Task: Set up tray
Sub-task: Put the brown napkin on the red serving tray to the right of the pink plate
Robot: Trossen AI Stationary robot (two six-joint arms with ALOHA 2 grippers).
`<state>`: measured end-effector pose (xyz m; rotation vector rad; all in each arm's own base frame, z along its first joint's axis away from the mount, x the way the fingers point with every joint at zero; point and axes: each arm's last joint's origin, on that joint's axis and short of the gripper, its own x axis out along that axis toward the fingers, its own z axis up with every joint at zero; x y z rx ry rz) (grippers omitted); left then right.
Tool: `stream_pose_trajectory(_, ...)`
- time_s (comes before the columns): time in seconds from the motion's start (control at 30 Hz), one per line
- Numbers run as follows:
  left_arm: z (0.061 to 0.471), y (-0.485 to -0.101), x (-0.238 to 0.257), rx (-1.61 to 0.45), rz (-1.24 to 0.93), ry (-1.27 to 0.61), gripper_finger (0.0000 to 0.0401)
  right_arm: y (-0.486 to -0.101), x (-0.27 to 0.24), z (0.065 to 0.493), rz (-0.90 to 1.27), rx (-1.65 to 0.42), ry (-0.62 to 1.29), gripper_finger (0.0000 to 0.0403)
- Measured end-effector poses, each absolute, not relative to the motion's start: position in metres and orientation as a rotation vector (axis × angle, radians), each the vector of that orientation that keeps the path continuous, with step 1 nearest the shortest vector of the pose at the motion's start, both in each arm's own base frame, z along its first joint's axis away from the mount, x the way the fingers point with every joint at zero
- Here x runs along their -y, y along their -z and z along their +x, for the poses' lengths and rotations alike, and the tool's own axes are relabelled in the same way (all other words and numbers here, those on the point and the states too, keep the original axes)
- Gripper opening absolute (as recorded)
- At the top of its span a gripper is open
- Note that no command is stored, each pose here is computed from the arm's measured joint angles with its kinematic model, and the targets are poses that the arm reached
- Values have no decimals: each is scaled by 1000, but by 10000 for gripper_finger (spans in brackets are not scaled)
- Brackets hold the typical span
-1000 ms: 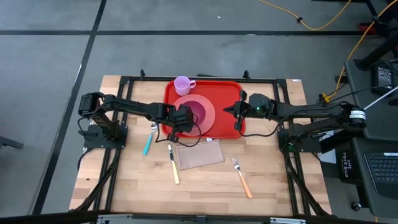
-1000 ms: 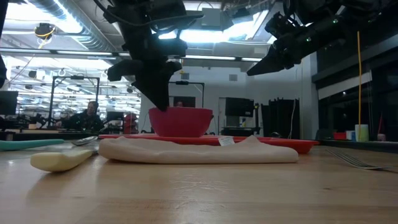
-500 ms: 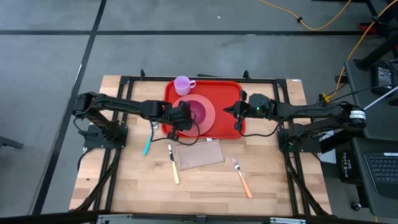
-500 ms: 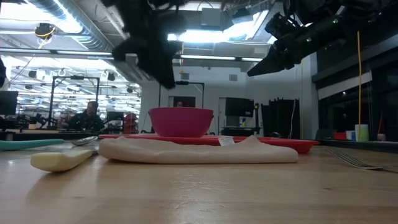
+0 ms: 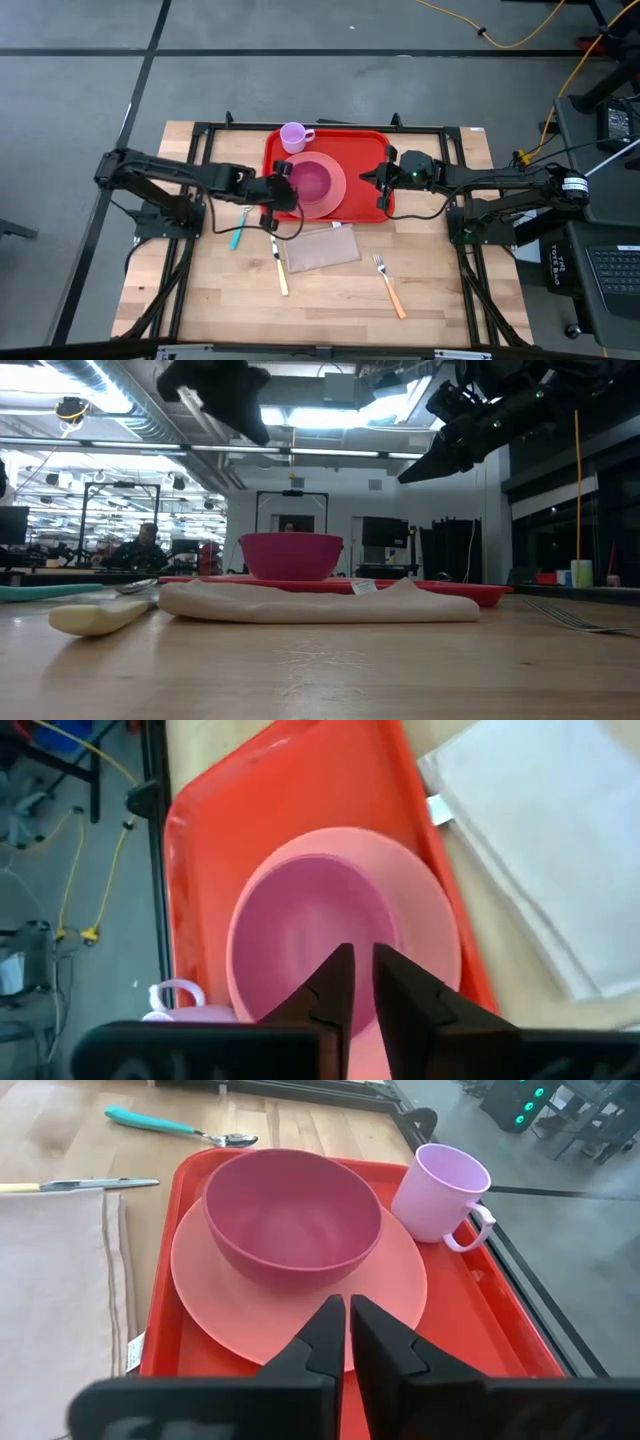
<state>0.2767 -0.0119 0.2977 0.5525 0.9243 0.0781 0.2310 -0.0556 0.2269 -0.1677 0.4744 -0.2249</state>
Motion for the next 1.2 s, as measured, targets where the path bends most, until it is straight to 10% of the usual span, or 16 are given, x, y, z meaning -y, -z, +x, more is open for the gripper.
stream_pose_trajectory(1.2, 221, -202, 63, -467, 139, -91, 1, -221, 6, 234, -191, -524, 20, 21)
